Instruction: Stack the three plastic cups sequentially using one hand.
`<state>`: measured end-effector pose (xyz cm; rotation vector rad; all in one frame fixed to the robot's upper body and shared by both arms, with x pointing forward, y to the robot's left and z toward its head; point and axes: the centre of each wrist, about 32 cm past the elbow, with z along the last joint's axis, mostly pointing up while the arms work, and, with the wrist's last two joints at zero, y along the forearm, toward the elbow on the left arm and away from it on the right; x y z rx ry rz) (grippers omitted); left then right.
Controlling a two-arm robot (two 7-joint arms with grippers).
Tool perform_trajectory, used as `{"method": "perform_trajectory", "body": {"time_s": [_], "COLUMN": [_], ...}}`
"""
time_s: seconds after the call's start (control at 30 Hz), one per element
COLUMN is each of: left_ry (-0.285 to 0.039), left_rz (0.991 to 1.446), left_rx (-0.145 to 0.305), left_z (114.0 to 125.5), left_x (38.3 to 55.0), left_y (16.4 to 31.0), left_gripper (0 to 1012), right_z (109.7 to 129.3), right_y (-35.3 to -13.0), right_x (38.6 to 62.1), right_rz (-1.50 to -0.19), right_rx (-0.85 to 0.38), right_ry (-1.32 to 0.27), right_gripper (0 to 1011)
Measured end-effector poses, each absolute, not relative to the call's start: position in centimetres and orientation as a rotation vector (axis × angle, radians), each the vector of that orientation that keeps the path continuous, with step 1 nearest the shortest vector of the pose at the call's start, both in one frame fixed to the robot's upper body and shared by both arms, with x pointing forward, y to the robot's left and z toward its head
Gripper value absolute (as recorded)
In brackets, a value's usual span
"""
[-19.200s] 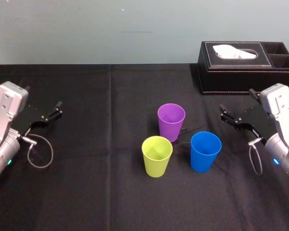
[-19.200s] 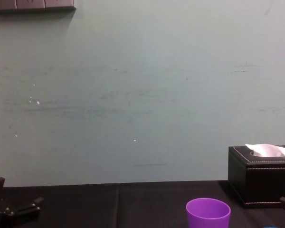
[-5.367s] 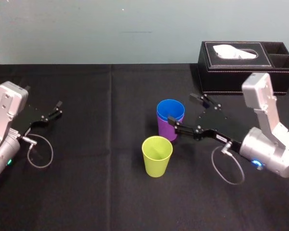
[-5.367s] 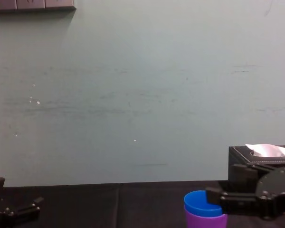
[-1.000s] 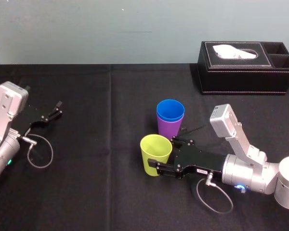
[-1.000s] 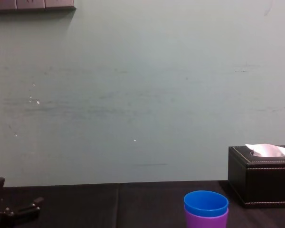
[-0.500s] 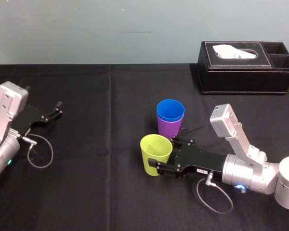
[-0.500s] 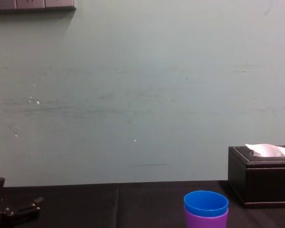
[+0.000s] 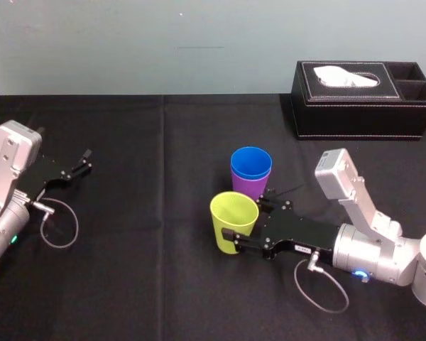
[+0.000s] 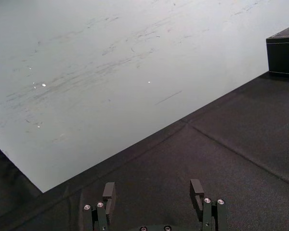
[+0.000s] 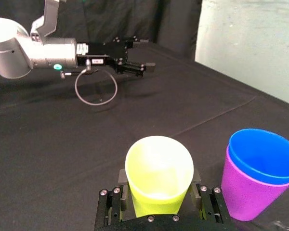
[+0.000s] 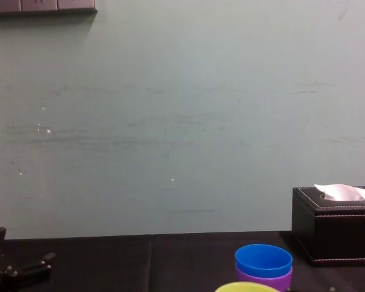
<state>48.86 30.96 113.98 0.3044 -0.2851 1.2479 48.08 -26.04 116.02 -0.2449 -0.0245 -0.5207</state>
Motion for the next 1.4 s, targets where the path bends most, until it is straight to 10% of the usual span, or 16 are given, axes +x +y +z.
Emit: {"method": "perform_trajectory", "body": {"time_s": [0.77, 1.4], "left_ry": [-0.285, -0.285], "left_rz": [1.248, 1.248], "left_rx": [0.305, 0.305], "left_z": [114.0, 114.0], "left_x": [48.9, 48.9], "left_y": [31.0, 31.0], "left_gripper": [1011, 1011], "right_z": [122.8, 123.7], "right_y": [-27.1, -27.2], "right_x": [45.8, 47.9], "right_rz": [-0.663, -0.726], "right_rx": [-0.173, -0.160], "right_ry": [-0.081, -0.100], "right_gripper": [732, 732]}}
